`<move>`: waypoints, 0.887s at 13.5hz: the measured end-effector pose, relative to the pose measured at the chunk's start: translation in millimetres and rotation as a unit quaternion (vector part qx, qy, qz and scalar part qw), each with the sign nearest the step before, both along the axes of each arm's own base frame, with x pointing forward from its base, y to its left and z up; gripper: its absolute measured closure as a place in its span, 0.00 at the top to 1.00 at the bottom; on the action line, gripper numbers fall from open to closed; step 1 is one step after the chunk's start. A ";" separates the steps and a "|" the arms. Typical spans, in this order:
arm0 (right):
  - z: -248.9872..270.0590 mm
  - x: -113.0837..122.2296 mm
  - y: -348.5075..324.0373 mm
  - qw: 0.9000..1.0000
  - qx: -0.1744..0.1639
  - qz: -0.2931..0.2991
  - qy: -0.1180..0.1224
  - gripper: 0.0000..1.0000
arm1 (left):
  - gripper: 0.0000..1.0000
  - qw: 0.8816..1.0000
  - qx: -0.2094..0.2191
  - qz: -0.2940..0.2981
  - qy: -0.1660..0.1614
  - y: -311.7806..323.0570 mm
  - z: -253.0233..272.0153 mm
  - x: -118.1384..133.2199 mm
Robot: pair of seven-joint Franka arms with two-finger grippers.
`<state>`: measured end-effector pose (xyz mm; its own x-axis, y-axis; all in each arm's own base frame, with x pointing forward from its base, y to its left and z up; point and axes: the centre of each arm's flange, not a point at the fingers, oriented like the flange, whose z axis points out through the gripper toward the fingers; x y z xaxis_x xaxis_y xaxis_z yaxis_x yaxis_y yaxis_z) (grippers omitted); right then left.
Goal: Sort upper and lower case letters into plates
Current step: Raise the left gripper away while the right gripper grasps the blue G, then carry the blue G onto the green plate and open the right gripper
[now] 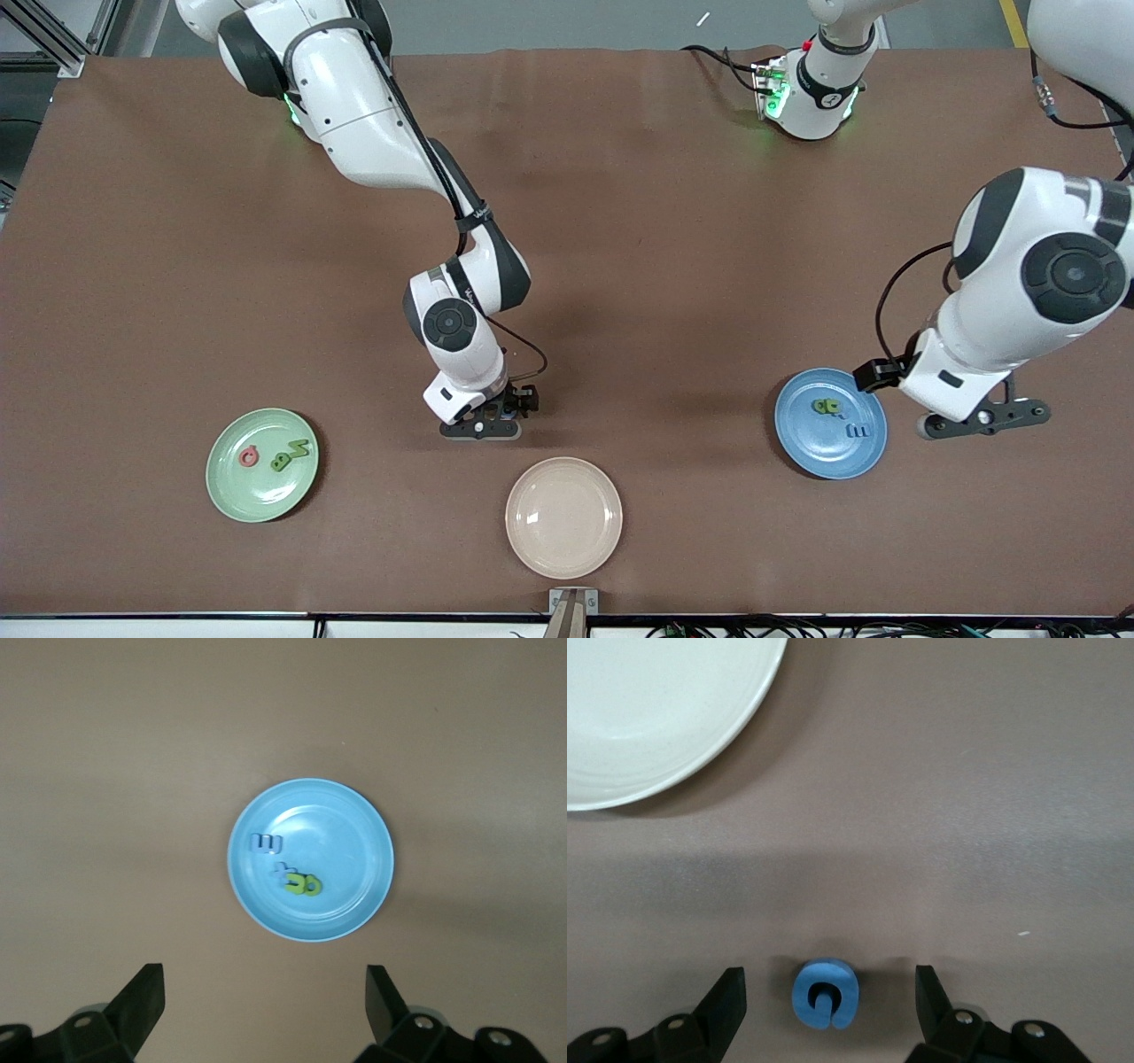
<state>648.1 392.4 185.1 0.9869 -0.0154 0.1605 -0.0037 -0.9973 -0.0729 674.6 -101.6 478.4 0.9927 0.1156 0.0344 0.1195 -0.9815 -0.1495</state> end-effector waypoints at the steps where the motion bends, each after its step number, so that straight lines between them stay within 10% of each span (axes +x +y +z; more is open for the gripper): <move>1: -2.0 -0.7 0.8 1.000 -0.002 0.002 -0.001 0.85 | 1.00 1.000 0.005 -0.014 0.000 7.6 15.9 -3.3; 9: -1.9 -7.4 11.8 1.000 -0.005 0.014 -0.003 0.33 | 1.00 0.995 -0.028 -0.099 0.001 66.7 111.7 -41.4; 12: -0.1 -4.7 8.7 1.000 -0.006 0.011 -0.005 0.33 | 1.00 0.994 -0.064 -0.078 0.033 76.4 121.9 -59.5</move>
<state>643.4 401.1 185.0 0.9853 0.0092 0.1703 0.0198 -0.9980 -0.0606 615.1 -25.2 600.2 0.9985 -0.0415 -0.0360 -0.0424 -0.9988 -0.0253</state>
